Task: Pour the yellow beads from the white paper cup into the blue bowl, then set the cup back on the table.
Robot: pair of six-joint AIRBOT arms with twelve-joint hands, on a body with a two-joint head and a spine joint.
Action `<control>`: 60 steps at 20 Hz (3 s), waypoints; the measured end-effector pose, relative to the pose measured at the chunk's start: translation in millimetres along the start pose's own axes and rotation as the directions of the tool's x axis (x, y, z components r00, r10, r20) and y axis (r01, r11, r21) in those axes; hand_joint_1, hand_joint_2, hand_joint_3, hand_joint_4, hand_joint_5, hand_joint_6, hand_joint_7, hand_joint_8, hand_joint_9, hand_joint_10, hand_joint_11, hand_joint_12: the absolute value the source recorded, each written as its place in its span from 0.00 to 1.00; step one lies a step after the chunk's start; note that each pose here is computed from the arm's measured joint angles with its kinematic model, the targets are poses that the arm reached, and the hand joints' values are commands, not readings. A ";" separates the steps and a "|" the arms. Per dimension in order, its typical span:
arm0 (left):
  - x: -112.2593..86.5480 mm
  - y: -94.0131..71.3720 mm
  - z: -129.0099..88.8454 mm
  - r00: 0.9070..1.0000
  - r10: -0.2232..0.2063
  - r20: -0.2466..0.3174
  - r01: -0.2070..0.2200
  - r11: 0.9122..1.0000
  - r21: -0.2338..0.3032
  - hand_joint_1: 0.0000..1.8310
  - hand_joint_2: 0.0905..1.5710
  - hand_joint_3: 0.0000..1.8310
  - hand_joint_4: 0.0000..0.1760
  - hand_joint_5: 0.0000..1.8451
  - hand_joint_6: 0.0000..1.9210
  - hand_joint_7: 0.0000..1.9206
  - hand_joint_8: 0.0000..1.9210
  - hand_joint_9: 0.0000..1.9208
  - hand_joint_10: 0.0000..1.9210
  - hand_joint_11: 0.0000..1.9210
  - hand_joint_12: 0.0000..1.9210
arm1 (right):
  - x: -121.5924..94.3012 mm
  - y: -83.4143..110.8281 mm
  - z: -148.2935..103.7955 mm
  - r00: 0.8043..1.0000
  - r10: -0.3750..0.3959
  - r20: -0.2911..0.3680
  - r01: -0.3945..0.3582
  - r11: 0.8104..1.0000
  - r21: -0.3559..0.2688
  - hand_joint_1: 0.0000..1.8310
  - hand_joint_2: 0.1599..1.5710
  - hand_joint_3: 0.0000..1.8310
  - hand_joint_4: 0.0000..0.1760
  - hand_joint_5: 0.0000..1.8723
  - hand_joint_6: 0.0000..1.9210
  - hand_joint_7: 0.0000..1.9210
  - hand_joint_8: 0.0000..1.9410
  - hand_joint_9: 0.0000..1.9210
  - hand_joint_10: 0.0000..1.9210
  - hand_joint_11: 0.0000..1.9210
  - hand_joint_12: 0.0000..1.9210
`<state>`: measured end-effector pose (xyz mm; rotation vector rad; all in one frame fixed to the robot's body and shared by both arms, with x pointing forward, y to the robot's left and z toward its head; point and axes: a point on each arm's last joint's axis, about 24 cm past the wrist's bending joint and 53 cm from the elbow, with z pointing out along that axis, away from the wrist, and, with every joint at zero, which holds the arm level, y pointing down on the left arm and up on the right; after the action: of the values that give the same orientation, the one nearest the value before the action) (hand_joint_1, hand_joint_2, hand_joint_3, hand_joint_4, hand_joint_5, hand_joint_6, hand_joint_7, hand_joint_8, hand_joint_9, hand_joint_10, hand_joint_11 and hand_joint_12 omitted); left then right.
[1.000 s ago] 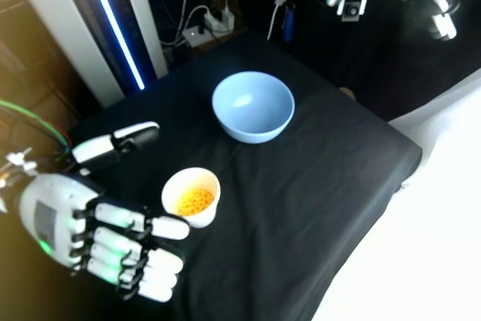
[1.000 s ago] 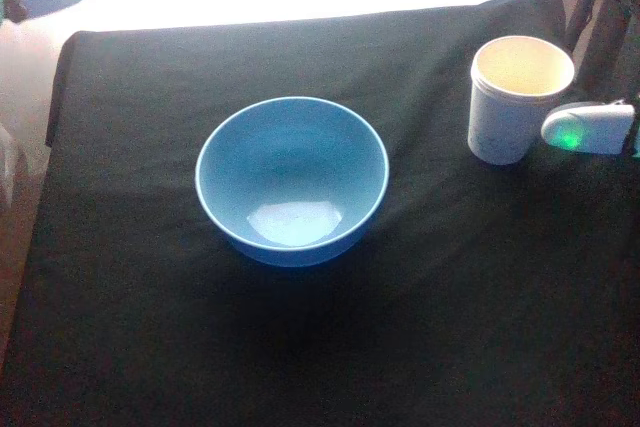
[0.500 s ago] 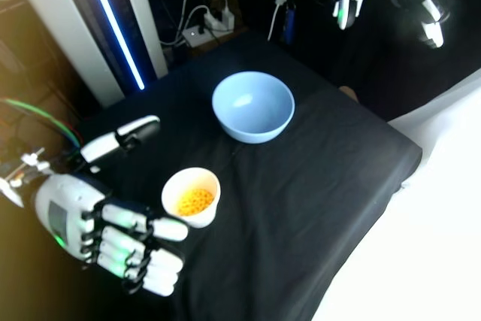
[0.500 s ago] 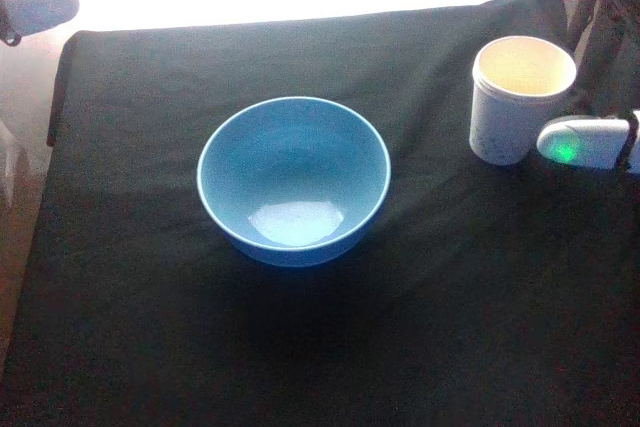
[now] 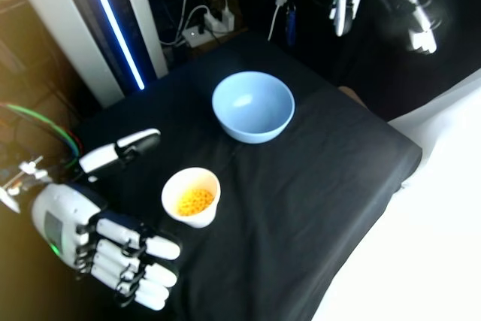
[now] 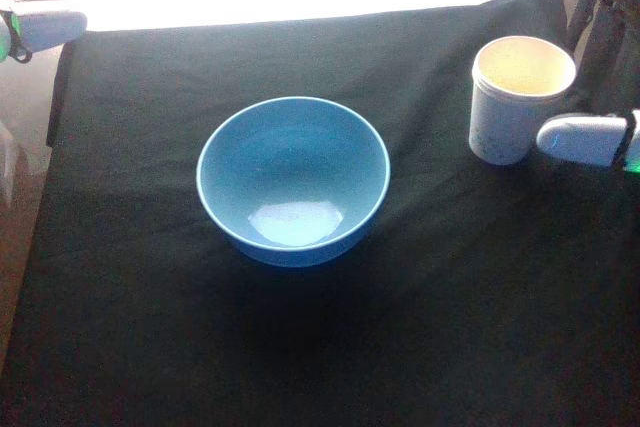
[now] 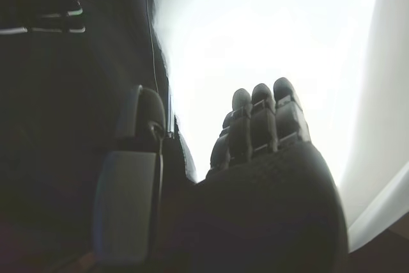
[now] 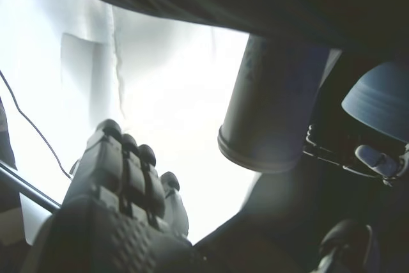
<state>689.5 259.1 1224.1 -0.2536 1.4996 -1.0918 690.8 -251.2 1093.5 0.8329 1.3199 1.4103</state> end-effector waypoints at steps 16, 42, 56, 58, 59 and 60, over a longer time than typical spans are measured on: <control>17.0 -4.7 5.4 0.999 -0.039 -0.016 0.040 0.999 0.031 0.55 0.71 0.00 0.00 0.06 0.00 0.12 0.01 0.06 0.01 0.00 0.00 | 5.7 -38.5 4.8 0.999 -0.031 -0.041 0.035 0.993 0.113 0.43 0.15 0.00 0.93 0.02 0.00 0.05 0.00 0.01 0.00 0.02 0.01; 25.7 -4.4 7.7 0.999 -0.044 -0.031 0.045 0.998 0.036 0.55 0.69 0.00 0.00 0.03 0.00 0.15 0.00 0.06 0.00 0.01 0.00 | 29.7 -60.8 21.7 0.995 -0.007 -0.096 0.022 0.988 0.154 0.45 0.27 0.01 0.74 0.08 0.01 0.04 0.00 0.02 0.00 0.00 0.00; 37.2 3.8 6.8 0.997 -0.065 -0.044 0.066 0.998 0.021 0.51 0.72 0.00 0.00 0.03 0.00 0.17 0.00 0.09 0.00 0.01 0.14 | 26.1 -53.3 25.2 0.996 0.015 -0.086 -0.004 0.992 0.128 0.70 0.57 0.00 0.00 0.66 0.20 0.81 0.01 0.42 0.00 0.02 0.35; 38.9 8.4 3.9 0.996 -0.073 -0.045 0.073 0.997 0.010 0.50 0.71 0.00 0.00 0.04 0.00 0.18 0.00 0.09 0.00 0.00 0.14 | 25.1 -51.6 25.6 0.996 0.020 -0.088 -0.009 0.992 0.124 0.69 0.58 0.00 0.26 0.75 0.07 0.68 0.25 0.44 0.01 0.00 0.49; 38.9 9.4 3.7 0.996 -0.074 -0.045 0.074 0.997 0.007 0.50 0.71 0.00 0.00 0.04 0.00 0.18 0.00 0.09 0.00 0.00 0.14 | 25.0 -51.2 25.6 0.996 0.022 -0.090 -0.011 0.992 0.124 0.69 0.58 0.00 0.26 0.75 0.07 0.68 0.25 0.44 0.01 0.00 0.49; 38.4 11.0 2.8 0.996 -0.078 -0.041 0.078 0.997 0.002 0.50 0.70 0.00 0.00 0.04 0.00 0.18 0.00 0.08 0.00 0.00 0.10 | 25.7 -51.0 25.7 0.995 0.022 -0.094 -0.010 0.992 0.123 0.69 0.59 0.00 0.05 0.79 0.06 0.63 0.30 0.43 0.00 0.00 0.54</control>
<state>686.1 236.9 1191.0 -0.2903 1.5345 -1.1679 718.4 -223.6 1044.6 0.8682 1.4877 1.4072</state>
